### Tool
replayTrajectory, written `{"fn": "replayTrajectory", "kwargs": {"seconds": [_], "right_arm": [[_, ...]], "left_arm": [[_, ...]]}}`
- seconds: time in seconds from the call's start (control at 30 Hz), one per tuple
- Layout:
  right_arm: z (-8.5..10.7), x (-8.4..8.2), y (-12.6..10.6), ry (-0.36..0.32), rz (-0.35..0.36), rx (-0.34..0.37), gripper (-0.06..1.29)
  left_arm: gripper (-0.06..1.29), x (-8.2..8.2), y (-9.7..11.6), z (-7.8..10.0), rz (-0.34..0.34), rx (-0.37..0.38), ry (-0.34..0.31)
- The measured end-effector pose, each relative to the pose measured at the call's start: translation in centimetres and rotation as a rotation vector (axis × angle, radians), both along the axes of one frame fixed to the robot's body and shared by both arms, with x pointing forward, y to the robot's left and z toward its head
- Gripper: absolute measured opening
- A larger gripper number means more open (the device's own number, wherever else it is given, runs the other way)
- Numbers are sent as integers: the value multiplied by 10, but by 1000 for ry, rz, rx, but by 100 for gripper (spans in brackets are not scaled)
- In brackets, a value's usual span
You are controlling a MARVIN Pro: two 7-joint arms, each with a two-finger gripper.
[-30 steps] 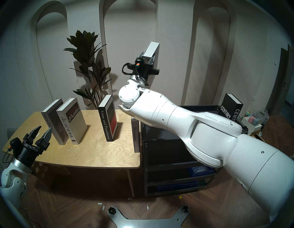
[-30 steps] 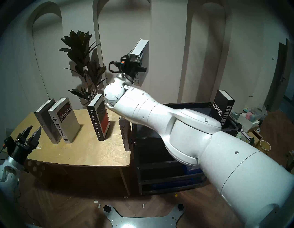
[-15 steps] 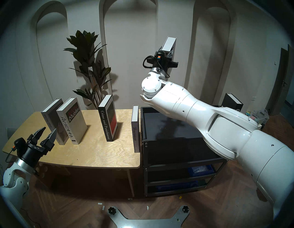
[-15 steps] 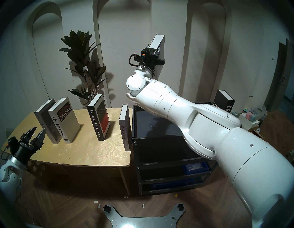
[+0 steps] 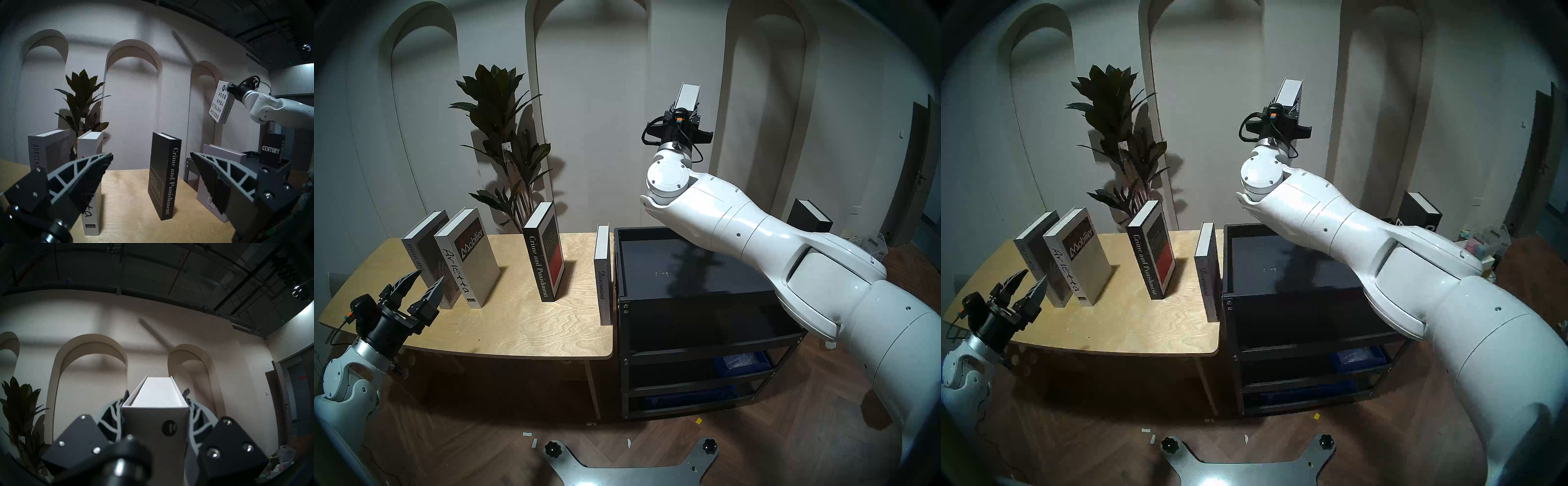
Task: Move the books from the display table onto the shelf, standing them upright with spines facing out and tallest at one end
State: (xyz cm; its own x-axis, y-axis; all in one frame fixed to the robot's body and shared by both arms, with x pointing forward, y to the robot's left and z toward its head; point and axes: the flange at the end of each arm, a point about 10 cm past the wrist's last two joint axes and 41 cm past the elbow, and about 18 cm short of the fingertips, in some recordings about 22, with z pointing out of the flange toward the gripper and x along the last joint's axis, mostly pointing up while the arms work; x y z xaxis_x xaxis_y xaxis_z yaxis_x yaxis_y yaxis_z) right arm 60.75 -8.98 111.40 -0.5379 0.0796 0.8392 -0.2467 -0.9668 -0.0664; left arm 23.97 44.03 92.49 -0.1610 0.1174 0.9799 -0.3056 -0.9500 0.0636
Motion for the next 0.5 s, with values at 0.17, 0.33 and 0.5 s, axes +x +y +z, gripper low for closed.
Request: {"fn": "replayTrajectory", "kwargs": {"seconds": [0.17,0.33,0.5], "right_arm": [[-8,0,-13,31,22,-10,46],[-15,-1,-28,59,44,-26,46],[-20,-4,-41,79,67,-45,46]], "left_arm": [[126,0,-6,1,-28,12,-8],[126,0,-10,1,-49,25,-15],[126,0,-13,0,-66,37,-20]]}}
